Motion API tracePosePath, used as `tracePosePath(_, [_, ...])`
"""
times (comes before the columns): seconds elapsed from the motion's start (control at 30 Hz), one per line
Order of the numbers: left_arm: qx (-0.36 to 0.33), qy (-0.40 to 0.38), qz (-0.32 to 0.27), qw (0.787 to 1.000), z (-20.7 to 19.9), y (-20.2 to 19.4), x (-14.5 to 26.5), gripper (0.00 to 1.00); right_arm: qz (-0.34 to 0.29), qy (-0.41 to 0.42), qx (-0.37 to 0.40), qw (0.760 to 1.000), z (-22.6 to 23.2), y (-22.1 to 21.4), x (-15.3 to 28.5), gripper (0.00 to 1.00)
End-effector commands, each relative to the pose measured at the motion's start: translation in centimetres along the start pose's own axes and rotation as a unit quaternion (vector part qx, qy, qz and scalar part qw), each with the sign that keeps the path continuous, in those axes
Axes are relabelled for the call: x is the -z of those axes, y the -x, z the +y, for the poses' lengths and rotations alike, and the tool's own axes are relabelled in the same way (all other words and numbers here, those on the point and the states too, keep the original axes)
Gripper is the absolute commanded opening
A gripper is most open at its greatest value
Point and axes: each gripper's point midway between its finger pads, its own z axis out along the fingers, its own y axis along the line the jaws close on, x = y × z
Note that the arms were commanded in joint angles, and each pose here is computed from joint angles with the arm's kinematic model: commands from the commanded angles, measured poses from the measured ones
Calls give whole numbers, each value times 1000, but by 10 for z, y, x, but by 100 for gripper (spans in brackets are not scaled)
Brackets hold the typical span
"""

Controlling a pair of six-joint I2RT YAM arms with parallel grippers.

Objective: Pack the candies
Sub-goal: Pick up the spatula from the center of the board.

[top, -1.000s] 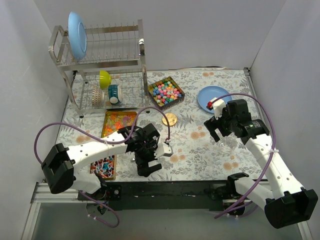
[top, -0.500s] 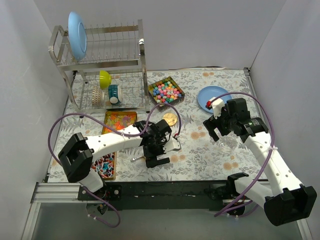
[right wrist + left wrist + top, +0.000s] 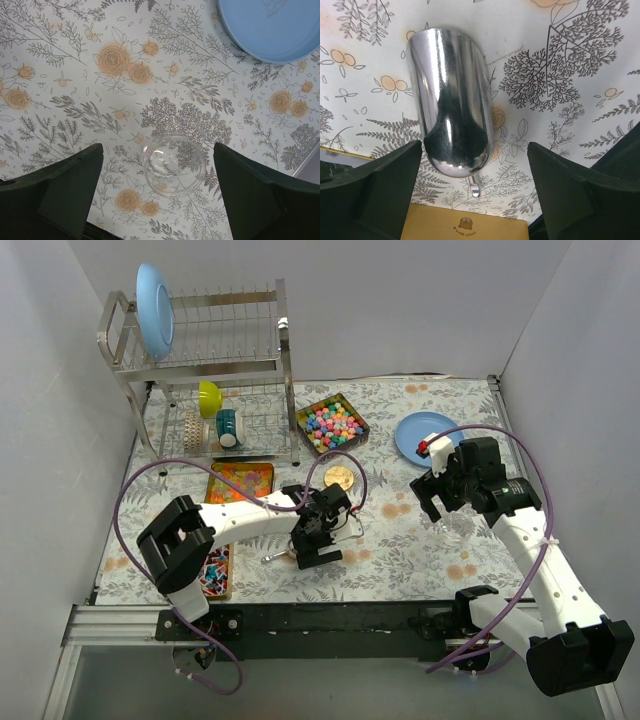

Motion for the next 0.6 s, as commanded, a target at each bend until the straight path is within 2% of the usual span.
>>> tracePosePath(0.0, [-5, 14, 11, 1000, 2, -6, -8, 85, -6, 3, 1, 1000, 2, -1, 2, 98])
tracePosePath(0.13, [19, 21, 21, 999, 5, -6, -14, 74, -4, 4, 0, 1000, 2, -3, 1, 98])
tracePosePath(0.43, [36, 20, 38, 998, 9, -11, -27, 66, -2, 3, -4, 1000, 1, -6, -1, 98])
tracePosePath(0.5, [48, 22, 34, 998, 11, -8, -29, 57, -2, 1, -5, 1000, 0, -5, 0, 98])
tracePosePath(0.57, [67, 19, 31, 997, 15, -7, -29, 43, -3, 1, -7, 1000, -1, -4, 2, 98])
